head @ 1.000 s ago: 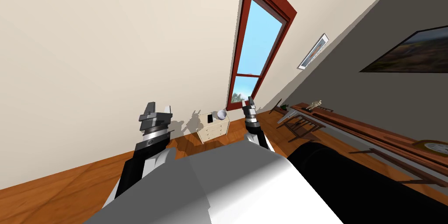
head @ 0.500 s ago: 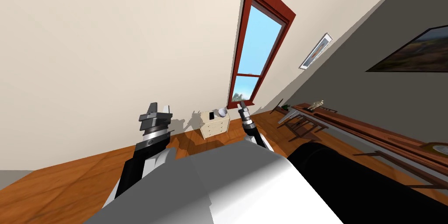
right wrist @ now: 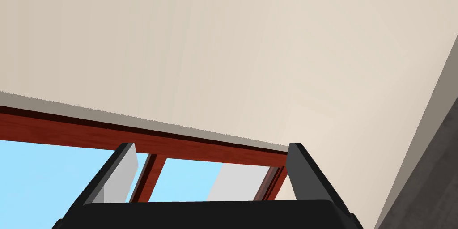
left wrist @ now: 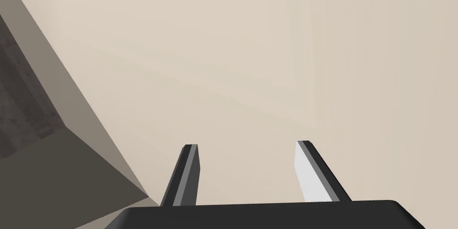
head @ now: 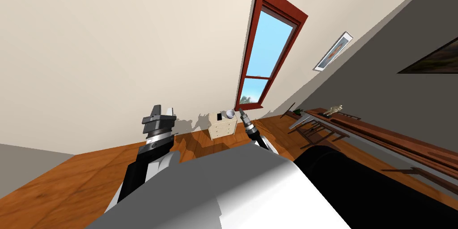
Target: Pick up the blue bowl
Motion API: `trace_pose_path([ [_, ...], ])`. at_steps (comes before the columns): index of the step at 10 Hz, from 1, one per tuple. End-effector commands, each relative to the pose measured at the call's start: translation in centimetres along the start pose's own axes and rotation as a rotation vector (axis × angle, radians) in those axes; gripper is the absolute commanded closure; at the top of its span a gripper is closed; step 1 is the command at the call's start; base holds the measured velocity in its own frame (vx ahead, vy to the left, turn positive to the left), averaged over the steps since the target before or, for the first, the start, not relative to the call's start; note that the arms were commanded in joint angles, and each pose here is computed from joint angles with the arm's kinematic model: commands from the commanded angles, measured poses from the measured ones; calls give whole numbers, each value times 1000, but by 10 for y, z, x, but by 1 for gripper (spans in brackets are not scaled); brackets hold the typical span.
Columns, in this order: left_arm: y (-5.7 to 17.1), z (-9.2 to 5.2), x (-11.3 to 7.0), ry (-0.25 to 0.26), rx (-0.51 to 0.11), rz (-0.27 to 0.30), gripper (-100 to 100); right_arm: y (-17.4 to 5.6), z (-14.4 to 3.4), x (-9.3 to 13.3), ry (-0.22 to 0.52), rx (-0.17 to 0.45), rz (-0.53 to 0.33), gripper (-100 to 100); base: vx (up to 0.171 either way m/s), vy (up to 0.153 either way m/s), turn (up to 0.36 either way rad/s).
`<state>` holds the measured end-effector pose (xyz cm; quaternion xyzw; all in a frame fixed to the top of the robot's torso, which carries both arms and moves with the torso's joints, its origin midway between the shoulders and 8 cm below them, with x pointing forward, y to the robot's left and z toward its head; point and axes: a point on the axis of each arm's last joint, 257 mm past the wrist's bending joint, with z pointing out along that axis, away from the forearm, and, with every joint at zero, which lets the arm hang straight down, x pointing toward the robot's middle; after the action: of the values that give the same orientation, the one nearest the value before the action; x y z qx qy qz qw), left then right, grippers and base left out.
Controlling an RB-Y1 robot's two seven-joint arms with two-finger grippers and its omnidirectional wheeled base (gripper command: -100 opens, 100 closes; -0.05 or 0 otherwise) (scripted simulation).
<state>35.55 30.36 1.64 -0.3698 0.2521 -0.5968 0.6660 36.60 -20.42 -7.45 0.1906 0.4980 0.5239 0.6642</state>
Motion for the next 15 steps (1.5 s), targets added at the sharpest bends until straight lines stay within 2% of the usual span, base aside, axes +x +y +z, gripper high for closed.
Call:
trace_pose_path([
  [1, 0, 0, 0, 0, 0, 0, 0, -17, -7, 9, 42, 29, -27, -100, -29, 48, 47],
  [2, 0, 0, 0, 0, 0, 0, 0, -31, -14, 23, 98, 53, -67, -100, -24, 48, 128],
  [3, 0, 0, 0, 0, 0, 0, 0, -34, -15, 24, 100, 59, -67, -100, -13, 31, 60],
  [5, 0, 0, 0, 0, 0, 0, 0, -66, -33, 51, 217, 107, -154, -100, -8, 50, 196],
  [6, 0, 0, 0, 0, 0, 0, 0, -72, -36, 52, 224, 119, -156, -100, -8, 54, 68],
  [7, 0, 0, 0, 0, 0, 0, 0, -89, -49, 65, 289, 143, -205, -100, 6, 56, 124],
  [8, 0, 0, 0, 0, 0, 0, 0, -92, -50, 65, 290, 149, -205, -100, 11, 42, 98],
  [10, 0, 0, 0, 0, 0, 0, 0, -124, -78, 87, 422, 188, -307, -100, 26, 53, 243],
  [11, 0, 0, 0, 0, 0, 0, 0, -133, -84, 87, 431, 208, -309, -100, 41, 39, 111],
  [12, 0, 0, 0, 0, 0, 0, 0, -150, -101, 95, 501, 225, -364, -100, 38, 55, 156],
  [13, 0, 0, 0, 0, 0, 0, 0, -154, -104, 95, 505, 236, -364, -100, 29, 49, 96],
  [14, 0, 0, 0, 0, 0, 0, 0, -170, -123, 101, 577, 251, -421, -100, 33, 56, 209],
  [15, 0, 0, 0, 0, 0, 0, 0, -176, -128, 101, 583, 267, -422, -100, 35, 41, 99],
])
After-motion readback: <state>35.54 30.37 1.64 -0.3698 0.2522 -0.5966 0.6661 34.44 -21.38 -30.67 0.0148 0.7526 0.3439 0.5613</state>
